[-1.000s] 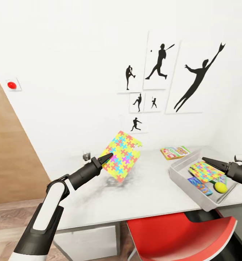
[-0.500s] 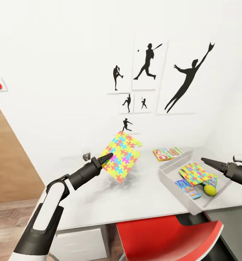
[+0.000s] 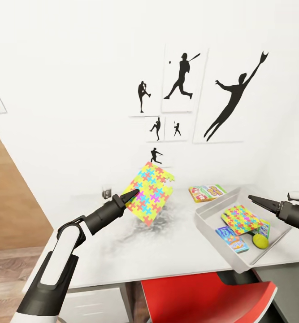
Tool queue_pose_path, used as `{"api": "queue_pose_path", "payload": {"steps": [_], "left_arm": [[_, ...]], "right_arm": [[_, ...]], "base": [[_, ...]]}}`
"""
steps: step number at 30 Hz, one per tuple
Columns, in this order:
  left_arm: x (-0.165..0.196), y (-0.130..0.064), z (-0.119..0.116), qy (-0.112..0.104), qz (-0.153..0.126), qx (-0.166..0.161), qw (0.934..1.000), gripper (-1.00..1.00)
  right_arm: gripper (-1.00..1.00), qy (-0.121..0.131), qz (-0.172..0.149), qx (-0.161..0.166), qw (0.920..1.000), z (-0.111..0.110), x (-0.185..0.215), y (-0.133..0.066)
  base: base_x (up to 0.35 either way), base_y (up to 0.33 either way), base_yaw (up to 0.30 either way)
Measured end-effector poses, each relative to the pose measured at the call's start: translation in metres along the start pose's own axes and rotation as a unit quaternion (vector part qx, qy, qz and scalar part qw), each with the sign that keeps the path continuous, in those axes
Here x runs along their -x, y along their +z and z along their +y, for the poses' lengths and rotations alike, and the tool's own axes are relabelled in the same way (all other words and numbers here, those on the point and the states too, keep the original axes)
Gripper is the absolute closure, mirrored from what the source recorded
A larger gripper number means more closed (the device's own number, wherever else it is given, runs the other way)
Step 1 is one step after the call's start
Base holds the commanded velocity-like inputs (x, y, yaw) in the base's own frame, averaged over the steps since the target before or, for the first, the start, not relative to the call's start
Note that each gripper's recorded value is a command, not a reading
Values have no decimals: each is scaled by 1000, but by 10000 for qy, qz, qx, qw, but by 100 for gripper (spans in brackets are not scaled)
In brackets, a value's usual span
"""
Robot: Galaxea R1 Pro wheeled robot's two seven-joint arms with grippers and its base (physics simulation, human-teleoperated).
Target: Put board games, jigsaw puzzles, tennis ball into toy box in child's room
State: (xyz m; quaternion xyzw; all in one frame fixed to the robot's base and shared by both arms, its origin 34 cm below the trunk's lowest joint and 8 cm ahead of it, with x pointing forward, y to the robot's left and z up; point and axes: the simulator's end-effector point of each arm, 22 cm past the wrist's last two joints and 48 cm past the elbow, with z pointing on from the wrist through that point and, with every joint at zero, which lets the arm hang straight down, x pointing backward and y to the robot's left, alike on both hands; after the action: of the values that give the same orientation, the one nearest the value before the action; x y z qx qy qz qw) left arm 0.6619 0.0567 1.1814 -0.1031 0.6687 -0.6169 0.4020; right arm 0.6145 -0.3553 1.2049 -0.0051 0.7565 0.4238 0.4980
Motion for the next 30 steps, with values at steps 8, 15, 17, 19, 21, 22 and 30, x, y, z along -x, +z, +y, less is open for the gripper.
{"api": "queue_pose_path", "payload": {"steps": [8,15,17,19,21,22,30], "left_arm": [[2,-1,-3,25,-19,-31,10000,100],[2,-1,-5,40,-22,-42,10000,100],[2,-1,-5,42,-20,-44,10000,100],[2,-1,-5,43,-24,-46,10000,100],[2,-1,-5,46,-40,-46,10000,100],[2,-1,-5,46,-40,-46,10000,100],[5,-1,-5,50,-115,-49,9999,100]], "right_arm": [[-100,0,4,-3,10000,0,0,0],[-100,2,3,1,10000,0,0,0],[-100,1,5,-1,10000,0,0,0],[-100,0,5,-6,10000,0,0,0],[-100,0,6,-7,10000,0,0,0],[-100,0,6,-7,10000,0,0,0],[-100,-4,-2,2,10000,1,0,-1]], "base": [[3,-136,2],[1,-248,0],[0,-269,0],[0,-272,0],[0,-273,0],[0,-274,0],[0,-73,0]]}}
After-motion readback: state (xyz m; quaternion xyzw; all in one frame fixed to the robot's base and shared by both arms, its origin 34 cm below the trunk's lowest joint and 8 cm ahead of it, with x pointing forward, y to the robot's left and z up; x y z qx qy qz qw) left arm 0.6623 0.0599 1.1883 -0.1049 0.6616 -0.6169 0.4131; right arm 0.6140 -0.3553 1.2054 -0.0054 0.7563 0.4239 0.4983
